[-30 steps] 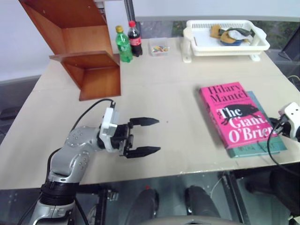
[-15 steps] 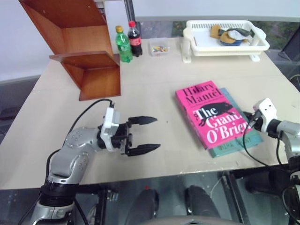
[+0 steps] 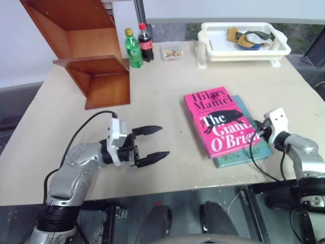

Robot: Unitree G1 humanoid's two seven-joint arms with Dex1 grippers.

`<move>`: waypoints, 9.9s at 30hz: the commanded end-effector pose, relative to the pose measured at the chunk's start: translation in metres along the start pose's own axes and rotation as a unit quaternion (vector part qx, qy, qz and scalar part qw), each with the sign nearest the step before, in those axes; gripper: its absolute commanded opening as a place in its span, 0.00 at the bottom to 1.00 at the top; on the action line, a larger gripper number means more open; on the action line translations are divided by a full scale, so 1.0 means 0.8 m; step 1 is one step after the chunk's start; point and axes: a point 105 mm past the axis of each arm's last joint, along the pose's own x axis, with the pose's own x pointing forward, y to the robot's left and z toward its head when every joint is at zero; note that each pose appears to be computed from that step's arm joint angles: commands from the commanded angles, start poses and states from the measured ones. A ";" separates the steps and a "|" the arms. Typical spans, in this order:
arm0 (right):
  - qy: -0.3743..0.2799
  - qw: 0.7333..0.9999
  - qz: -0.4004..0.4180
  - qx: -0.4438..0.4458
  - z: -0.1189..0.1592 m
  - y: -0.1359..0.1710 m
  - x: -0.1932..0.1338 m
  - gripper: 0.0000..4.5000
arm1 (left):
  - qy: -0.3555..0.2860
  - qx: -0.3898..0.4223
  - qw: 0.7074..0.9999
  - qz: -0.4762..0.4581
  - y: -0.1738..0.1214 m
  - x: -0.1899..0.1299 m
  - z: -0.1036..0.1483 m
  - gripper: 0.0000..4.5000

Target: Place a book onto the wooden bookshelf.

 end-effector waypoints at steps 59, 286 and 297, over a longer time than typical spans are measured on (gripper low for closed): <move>-0.142 0.984 0.084 -0.071 0.126 0.181 -0.229 0.99 | 0.051 -0.458 0.887 -0.005 0.044 0.105 -0.048 1.00; -0.328 0.924 0.172 -0.097 0.254 0.157 -0.106 1.00 | -0.140 0.075 0.883 0.442 0.159 0.044 0.071 0.01; -0.306 0.935 0.138 -0.110 0.245 0.137 -0.111 1.00 | -0.171 0.031 0.828 0.534 0.202 0.147 0.064 0.01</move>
